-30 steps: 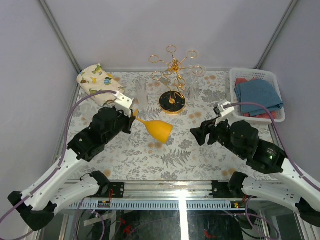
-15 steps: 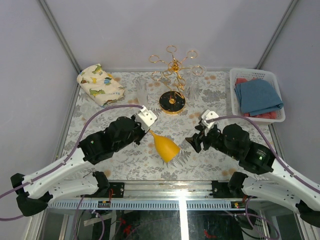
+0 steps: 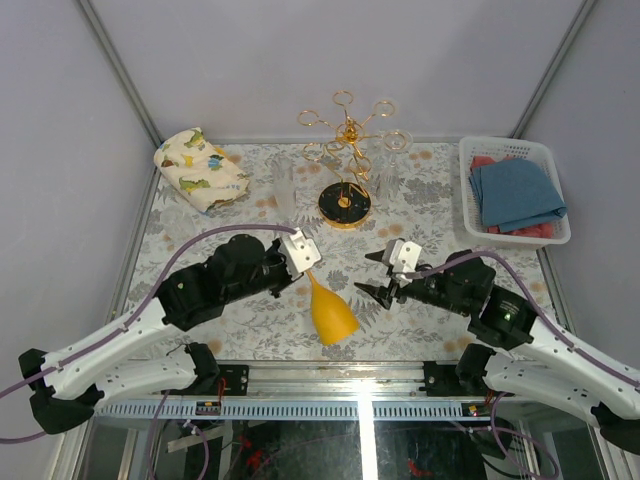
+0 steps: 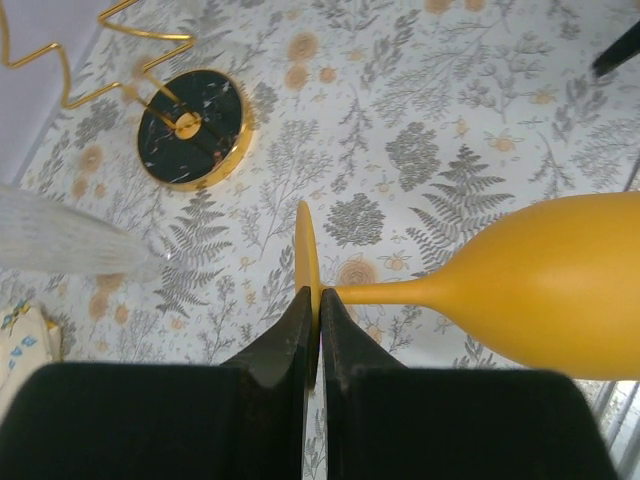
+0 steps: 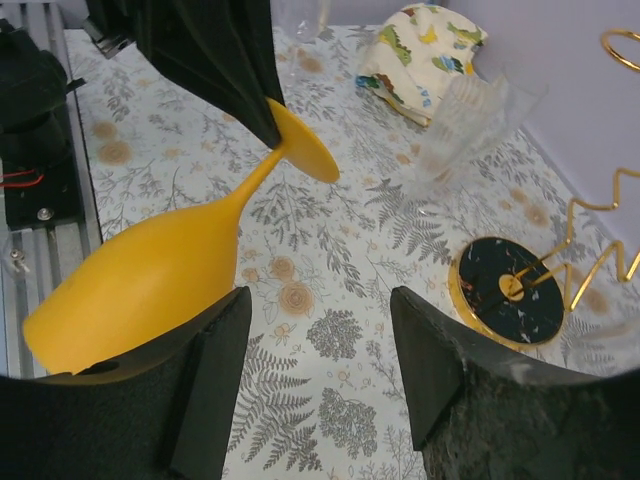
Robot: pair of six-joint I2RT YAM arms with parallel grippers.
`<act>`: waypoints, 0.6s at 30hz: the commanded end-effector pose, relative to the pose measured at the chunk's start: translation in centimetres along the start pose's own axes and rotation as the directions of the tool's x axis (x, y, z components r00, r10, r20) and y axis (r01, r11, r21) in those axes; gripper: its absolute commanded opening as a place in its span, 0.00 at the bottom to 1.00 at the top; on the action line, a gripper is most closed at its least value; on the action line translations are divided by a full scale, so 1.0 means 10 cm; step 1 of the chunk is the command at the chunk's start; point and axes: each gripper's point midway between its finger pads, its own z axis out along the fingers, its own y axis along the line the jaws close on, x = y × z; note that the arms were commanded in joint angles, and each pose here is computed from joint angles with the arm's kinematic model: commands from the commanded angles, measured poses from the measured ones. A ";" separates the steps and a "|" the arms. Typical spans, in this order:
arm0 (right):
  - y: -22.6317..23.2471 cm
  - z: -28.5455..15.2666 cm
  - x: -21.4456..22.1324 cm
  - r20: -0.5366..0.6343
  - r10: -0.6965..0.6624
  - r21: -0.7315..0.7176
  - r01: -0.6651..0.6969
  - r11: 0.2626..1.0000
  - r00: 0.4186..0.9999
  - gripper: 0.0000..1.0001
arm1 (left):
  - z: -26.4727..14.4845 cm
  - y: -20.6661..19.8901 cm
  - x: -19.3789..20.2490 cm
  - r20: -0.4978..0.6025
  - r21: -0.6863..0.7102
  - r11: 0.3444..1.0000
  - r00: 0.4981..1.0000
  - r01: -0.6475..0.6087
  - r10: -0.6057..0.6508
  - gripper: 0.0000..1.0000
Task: Place the wine glass upside down on the wine glass rack
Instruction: Turn the wine glass upside down at the wine rack.
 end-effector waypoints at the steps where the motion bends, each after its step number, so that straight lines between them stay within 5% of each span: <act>1: 0.18 0.08 -0.23 0.133 -0.132 -0.124 0.149 0.981 0.982 0.63 | -0.02 -0.22 -0.19 0.085 0.132 0.989 0.995 -0.061 0.050 0.00; 8: 0.49 0.19 -0.20 0.164 -0.125 -0.302 0.170 0.938 0.978 0.59 | -0.04 -0.45 -0.24 0.105 0.267 0.960 0.993 -0.087 0.061 0.00; 18: 0.51 0.31 -0.18 0.161 -0.129 -0.319 0.175 0.931 0.978 0.58 | -0.16 -0.69 -0.28 0.170 0.383 0.918 0.984 -0.106 0.043 0.00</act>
